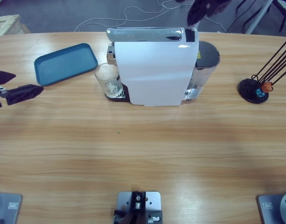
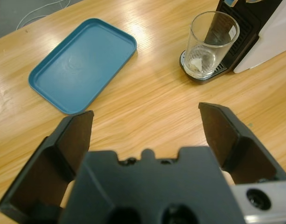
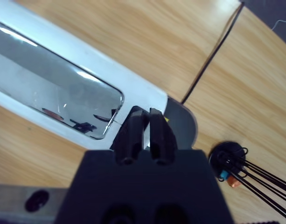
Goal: Pour coffee
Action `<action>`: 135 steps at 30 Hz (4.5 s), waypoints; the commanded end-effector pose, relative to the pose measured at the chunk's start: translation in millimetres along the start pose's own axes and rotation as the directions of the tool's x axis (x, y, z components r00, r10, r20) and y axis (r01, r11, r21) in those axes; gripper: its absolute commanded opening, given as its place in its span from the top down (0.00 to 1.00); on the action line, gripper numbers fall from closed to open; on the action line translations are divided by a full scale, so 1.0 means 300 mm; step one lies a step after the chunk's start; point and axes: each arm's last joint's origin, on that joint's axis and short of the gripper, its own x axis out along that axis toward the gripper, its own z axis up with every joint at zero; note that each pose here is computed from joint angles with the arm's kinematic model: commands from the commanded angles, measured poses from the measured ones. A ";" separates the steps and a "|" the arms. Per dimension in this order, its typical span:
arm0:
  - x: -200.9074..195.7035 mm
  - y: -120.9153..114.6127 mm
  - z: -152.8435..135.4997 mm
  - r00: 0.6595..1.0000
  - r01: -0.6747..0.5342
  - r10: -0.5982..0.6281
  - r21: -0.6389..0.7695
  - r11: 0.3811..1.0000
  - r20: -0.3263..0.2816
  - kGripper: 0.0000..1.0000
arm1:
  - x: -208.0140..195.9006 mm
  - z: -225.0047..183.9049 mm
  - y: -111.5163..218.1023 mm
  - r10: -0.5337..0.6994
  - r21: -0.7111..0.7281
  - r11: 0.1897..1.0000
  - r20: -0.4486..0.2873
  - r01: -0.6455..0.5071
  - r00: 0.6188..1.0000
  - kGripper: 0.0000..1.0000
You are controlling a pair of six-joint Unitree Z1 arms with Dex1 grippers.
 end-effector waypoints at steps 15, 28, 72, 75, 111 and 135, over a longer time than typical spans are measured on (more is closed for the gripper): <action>0.048 -0.008 -0.028 0.998 -0.001 0.001 -0.002 1.000 -0.065 0.02 | -0.374 -0.258 -0.060 0.059 0.066 0.995 0.184 -0.072 0.981 0.00; 0.045 -0.007 -0.033 0.999 -0.001 0.001 0.006 1.000 -0.045 0.01 | -0.337 -0.272 -0.048 0.099 0.048 0.993 0.129 -0.106 0.987 0.00; -0.043 -0.022 -0.136 0.982 0.180 -0.181 0.015 0.984 0.058 0.01 | -0.101 -1.112 -0.074 0.244 0.003 0.960 0.486 -0.281 0.839 0.00; -0.046 -0.021 -0.139 0.982 0.180 -0.180 0.015 0.984 0.061 0.01 | -0.100 -1.112 -0.073 0.247 0.002 0.959 0.485 -0.283 0.839 0.00; -0.037 -0.030 -0.141 0.974 0.222 -0.223 0.019 0.975 0.042 0.01 | -0.095 -1.110 -0.072 0.250 0.002 0.958 0.483 -0.286 0.839 0.00; -0.021 -0.035 -0.132 0.971 0.237 -0.237 0.015 0.971 0.029 0.01 | -0.084 -1.102 -0.071 0.241 0.007 0.961 0.472 -0.277 0.848 0.00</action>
